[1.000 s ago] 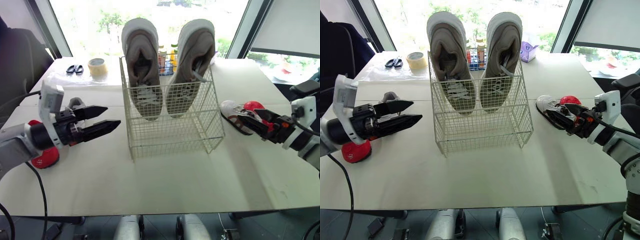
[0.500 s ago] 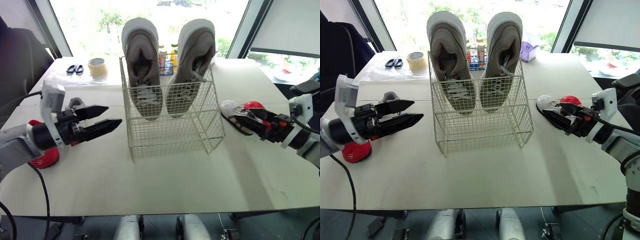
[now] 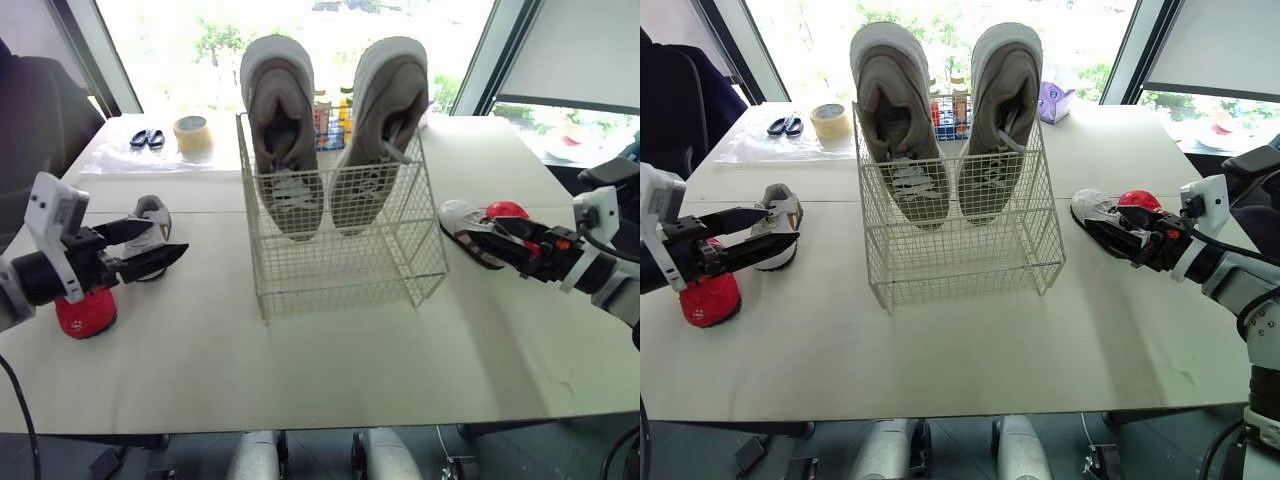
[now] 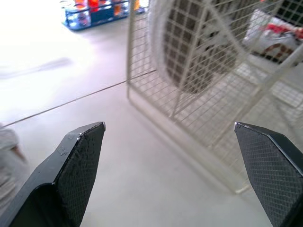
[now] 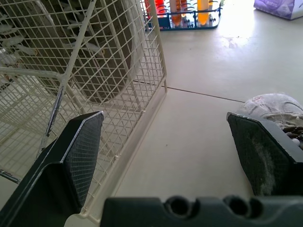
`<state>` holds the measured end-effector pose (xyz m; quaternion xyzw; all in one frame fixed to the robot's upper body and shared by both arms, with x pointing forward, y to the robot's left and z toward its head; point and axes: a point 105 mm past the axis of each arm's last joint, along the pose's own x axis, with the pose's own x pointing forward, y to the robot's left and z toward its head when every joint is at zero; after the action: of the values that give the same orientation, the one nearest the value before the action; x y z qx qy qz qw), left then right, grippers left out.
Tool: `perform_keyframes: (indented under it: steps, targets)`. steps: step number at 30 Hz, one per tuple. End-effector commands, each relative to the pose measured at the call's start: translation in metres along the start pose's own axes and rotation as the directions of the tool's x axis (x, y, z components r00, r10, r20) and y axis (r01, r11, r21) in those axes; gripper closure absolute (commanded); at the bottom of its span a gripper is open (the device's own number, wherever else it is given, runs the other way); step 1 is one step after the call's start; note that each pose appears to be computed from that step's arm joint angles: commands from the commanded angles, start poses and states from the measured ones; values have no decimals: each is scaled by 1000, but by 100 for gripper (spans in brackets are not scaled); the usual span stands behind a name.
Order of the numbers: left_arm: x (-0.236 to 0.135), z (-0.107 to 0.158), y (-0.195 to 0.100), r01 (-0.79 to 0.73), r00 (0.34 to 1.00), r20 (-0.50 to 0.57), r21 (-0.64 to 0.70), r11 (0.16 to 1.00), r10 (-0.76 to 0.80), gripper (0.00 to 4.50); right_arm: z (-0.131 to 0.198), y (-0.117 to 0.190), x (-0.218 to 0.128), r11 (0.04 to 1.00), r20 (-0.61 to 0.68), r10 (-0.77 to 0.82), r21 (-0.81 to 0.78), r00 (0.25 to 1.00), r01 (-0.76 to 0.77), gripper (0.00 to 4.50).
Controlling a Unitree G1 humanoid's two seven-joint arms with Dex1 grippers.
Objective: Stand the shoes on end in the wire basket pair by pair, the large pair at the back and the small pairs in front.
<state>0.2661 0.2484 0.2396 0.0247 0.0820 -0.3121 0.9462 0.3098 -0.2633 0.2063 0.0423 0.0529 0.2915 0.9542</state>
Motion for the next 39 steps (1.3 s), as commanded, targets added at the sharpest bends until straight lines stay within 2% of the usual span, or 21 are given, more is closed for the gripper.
perform_keyframes:
  steps: [1, 27, 35, 39]
  targets:
    - [-2, 14, -4, 11, 999, 44, 59, 998, -14, 3, 12, 0, -3, 999, 37, -3, -40, 999, 4, 0]
    - [2, 6, -12, 29, 999, 36, 55, 998, -31, 3, 3, -11, -5, 1000, 28, -20, -20, 999, 21, 0]
    - [1, 18, -16, 50, 996, 67, 49, 998, -53, 3, -1, -13, -8, 999, 24, -35, -18, 999, 36, 0]
    - [-3, 31, -27, 129, 985, 115, 17, 992, -130, 3, 1, -19, -10, 997, 37, -70, -28, 997, 71, 0]
